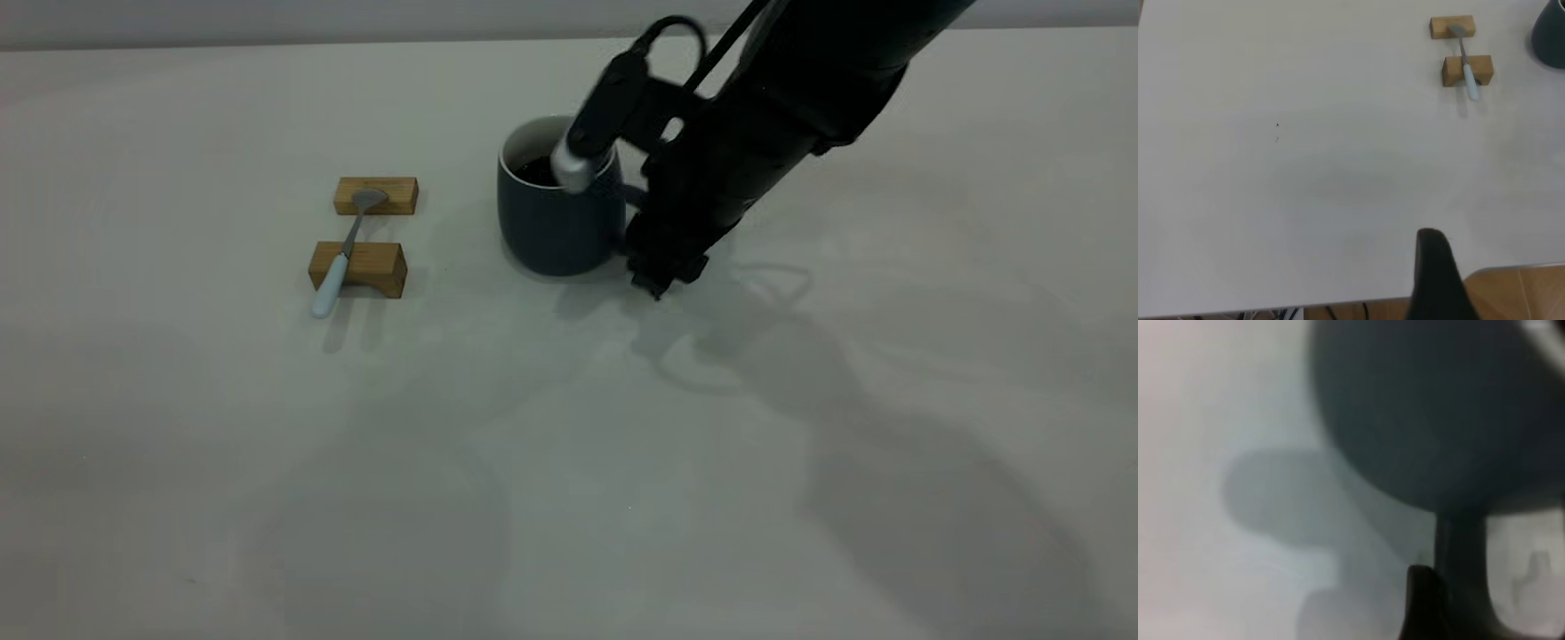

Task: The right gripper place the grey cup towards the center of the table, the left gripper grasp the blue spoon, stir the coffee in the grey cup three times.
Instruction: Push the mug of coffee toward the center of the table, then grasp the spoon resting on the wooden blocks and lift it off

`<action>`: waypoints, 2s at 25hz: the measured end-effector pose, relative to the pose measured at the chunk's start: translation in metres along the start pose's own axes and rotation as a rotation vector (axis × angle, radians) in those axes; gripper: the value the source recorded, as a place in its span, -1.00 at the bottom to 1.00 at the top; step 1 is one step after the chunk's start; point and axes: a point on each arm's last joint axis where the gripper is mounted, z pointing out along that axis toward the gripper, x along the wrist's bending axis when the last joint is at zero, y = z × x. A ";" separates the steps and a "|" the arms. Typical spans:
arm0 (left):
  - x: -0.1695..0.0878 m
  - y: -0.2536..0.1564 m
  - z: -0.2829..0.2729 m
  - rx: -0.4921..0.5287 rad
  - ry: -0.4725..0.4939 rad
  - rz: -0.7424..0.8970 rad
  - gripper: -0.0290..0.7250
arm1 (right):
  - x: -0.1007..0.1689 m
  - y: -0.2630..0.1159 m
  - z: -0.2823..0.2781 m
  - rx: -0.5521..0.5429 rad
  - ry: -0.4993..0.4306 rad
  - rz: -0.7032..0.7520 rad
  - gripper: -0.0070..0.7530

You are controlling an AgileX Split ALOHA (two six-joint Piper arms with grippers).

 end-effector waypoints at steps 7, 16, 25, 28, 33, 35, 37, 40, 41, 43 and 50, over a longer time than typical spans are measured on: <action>0.000 0.000 0.000 0.000 0.000 0.000 0.50 | -0.003 -0.003 0.000 0.008 -0.006 0.186 0.45; 0.000 0.000 0.000 0.000 0.000 -0.001 0.50 | -0.004 -0.003 0.000 0.013 -0.008 0.313 0.45; 0.000 0.000 0.000 0.000 0.000 -0.001 0.50 | -0.027 -0.019 0.000 0.034 -0.068 0.367 0.45; 0.000 0.000 0.000 0.000 0.000 -0.001 0.50 | -0.031 -0.024 0.000 0.031 -0.038 0.370 0.45; 0.000 0.000 0.000 0.000 0.000 -0.001 0.50 | -0.028 -0.040 -0.002 0.065 0.006 0.334 0.45; 0.000 0.000 0.000 0.000 0.000 -0.001 0.50 | -0.030 -0.050 -0.007 0.088 0.008 0.346 0.45; 0.000 0.000 0.000 0.000 0.000 -0.001 0.50 | -0.035 -0.054 -0.019 0.086 0.013 0.364 0.45; 0.000 0.000 0.000 0.000 0.000 -0.001 0.50 | -0.045 -0.044 -0.045 0.027 0.047 0.453 0.45; 0.000 0.000 0.000 0.000 0.000 -0.001 0.50 | -0.049 -0.037 -0.057 -0.006 0.068 0.500 0.45; 0.000 0.000 0.000 0.000 0.000 -0.001 0.50 | -0.055 -0.023 -0.082 -0.079 0.178 0.624 0.45; 0.000 0.000 0.000 0.000 0.000 0.000 0.50 | -0.049 -0.013 -0.181 0.134 0.652 0.780 0.37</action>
